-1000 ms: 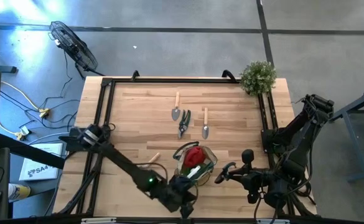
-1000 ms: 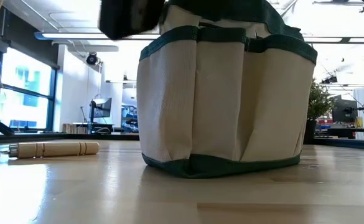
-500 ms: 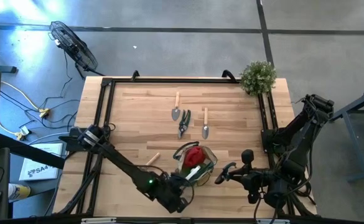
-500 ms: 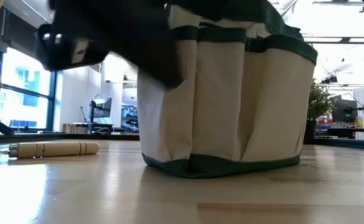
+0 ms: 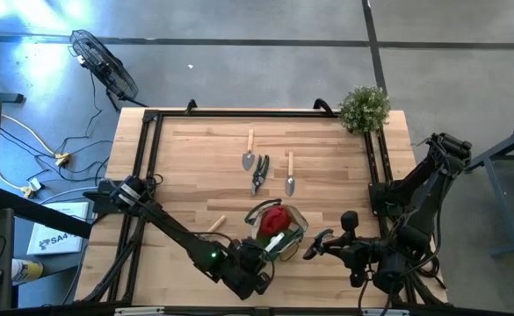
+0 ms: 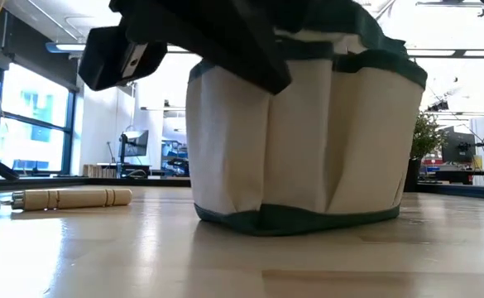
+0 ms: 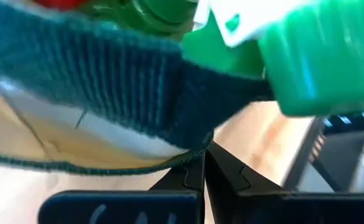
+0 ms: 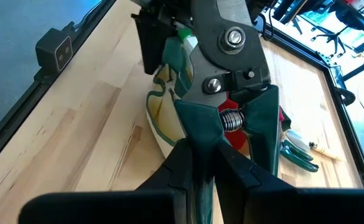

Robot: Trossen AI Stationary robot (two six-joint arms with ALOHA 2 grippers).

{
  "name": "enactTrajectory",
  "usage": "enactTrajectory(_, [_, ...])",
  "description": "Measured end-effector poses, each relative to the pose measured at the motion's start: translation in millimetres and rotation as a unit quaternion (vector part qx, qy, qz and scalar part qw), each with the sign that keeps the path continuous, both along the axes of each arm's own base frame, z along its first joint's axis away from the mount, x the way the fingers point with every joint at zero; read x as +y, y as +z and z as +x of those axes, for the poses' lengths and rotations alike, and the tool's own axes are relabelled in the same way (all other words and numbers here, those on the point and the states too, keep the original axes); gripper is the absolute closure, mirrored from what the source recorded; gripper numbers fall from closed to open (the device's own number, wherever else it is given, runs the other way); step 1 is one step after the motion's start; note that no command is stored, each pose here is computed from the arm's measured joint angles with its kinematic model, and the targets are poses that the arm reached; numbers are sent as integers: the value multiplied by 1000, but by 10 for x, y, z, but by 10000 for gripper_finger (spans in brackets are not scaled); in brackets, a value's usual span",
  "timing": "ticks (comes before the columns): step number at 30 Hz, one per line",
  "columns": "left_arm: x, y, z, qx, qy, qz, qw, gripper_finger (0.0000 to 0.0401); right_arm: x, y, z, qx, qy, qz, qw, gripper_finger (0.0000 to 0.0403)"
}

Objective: Pick & Place Garden tools in Gardening bag
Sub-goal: Put the top shear scissors into the gardening bag

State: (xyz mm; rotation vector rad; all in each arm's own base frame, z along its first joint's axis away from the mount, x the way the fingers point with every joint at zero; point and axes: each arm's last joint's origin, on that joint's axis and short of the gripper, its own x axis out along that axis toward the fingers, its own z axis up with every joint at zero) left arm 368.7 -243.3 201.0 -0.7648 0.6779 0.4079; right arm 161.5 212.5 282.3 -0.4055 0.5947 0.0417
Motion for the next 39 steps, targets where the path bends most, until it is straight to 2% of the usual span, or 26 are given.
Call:
enactTrajectory(8, [87,-75,-96,45,56,23,997,401,14,-3,-24,3,2,5,1000,373])
enactTrajectory(13, [189,-110,-203,74,105,78,989,401,36,-3,-53,2,9,5,1000,373])
enactTrajectory(18, [416,-130,-229,112,152,126,974,401,42,-2,-62,0,8,7,1000,373])
enactTrajectory(24, [576,-121,-198,145,163,125,968,401,29,-14,-71,8,2,10,1000,373])
enactTrajectory(31, [430,44,-303,119,134,114,977,401,-91,-78,-135,33,-29,-44,998,373])
enactTrajectory(39, [106,423,-617,25,101,112,988,401,-163,-154,-101,28,-49,-137,989,373])
